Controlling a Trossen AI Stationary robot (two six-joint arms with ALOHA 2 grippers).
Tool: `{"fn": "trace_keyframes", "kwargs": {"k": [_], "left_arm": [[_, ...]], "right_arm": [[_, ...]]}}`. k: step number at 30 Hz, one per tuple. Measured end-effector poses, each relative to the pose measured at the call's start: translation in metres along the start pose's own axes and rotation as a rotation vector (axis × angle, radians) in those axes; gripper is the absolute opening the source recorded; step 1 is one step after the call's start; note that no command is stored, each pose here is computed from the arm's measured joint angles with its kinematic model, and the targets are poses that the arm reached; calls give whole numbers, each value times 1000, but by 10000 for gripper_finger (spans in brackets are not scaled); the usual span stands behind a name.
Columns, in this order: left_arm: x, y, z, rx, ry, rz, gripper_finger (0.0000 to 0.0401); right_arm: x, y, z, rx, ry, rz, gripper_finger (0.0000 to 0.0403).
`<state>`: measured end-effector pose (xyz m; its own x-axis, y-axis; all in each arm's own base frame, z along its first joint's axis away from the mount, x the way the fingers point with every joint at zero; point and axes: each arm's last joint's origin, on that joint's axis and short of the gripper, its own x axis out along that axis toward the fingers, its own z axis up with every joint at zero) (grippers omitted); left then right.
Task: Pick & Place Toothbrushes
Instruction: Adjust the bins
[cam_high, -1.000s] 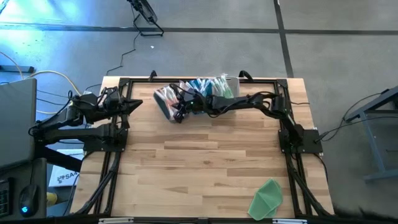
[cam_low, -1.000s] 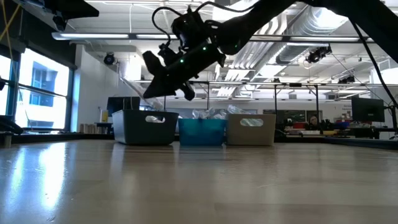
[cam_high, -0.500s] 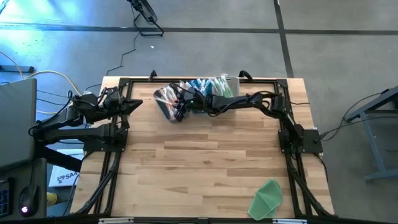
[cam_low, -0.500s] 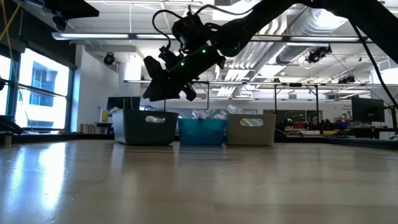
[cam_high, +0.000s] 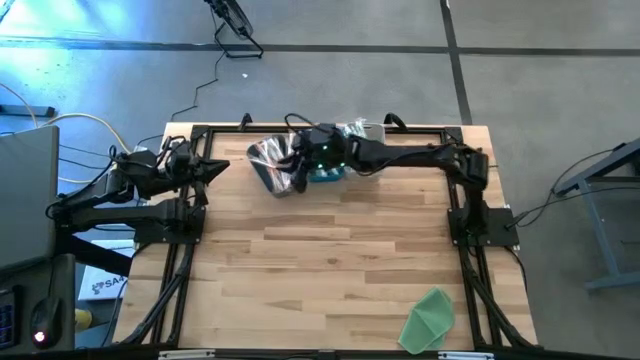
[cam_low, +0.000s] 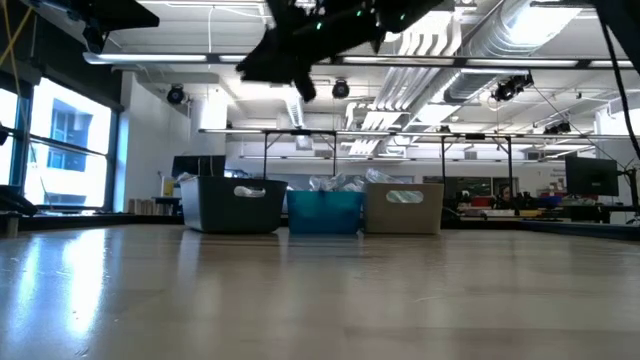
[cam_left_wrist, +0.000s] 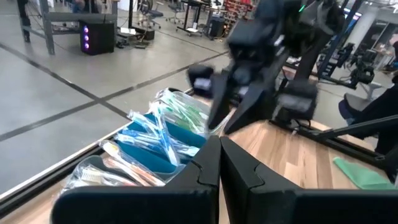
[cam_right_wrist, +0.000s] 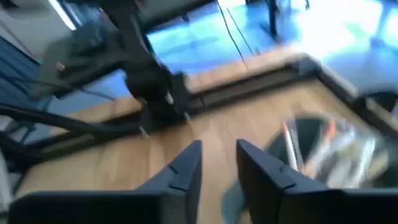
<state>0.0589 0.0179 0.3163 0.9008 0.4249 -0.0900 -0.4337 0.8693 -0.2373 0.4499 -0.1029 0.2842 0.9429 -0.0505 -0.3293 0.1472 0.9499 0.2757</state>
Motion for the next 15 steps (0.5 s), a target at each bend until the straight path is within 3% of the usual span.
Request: {"fn": "trace_keyframes", "kwargs": {"k": [6,11,15], "left_arm": [[0,0,0,-2,0,0,0],[0,0,0,-2,0,0,0],[0,0,0,-2,0,0,0]], "right_arm": [[-35,10,20,-87,49,-24,11],[-51,11,13,-71,137,-43,3],[-57,12,-5,-29,109,-52,3]]}}
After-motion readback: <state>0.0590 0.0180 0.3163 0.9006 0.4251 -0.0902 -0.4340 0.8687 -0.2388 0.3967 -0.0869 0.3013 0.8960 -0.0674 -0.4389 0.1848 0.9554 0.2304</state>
